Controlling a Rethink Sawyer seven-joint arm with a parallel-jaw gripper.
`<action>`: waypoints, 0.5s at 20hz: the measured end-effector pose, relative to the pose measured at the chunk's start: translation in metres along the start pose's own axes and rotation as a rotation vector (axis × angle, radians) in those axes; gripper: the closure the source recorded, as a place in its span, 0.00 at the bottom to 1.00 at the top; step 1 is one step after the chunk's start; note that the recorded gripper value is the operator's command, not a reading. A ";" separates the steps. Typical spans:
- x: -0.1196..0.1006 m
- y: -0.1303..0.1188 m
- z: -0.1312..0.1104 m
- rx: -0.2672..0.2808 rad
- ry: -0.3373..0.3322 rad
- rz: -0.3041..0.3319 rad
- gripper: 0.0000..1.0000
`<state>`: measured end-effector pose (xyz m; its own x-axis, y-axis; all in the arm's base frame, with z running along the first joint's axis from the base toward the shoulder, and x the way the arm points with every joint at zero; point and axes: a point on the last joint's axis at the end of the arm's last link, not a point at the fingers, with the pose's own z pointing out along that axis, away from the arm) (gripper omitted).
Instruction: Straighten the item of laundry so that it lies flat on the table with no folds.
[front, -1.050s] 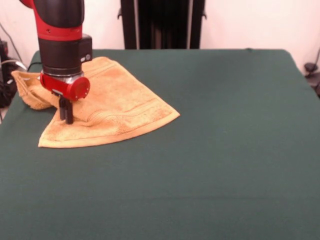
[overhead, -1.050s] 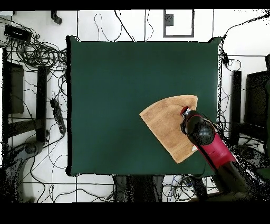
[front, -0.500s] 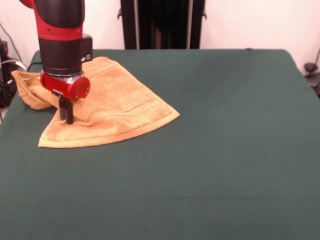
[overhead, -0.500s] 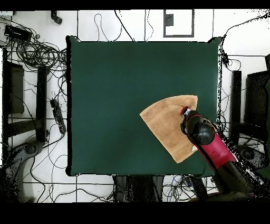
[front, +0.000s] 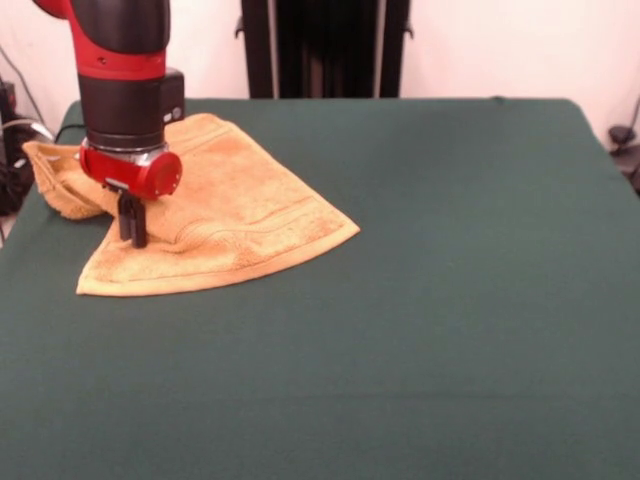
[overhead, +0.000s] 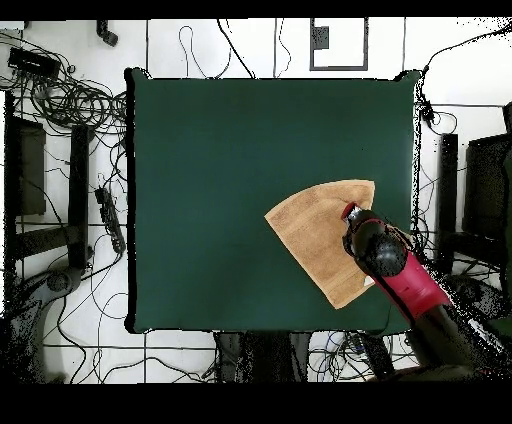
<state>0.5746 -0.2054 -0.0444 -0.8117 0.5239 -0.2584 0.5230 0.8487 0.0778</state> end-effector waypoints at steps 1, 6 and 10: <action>0.000 0.000 0.000 -0.003 -0.001 -0.006 1.00; 0.002 -0.002 0.000 -0.019 -0.013 -0.053 1.00; 0.002 -0.003 0.000 -0.029 -0.018 -0.070 1.00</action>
<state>0.5713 -0.2068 -0.0451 -0.8412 0.4619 -0.2810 0.4570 0.8852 0.0869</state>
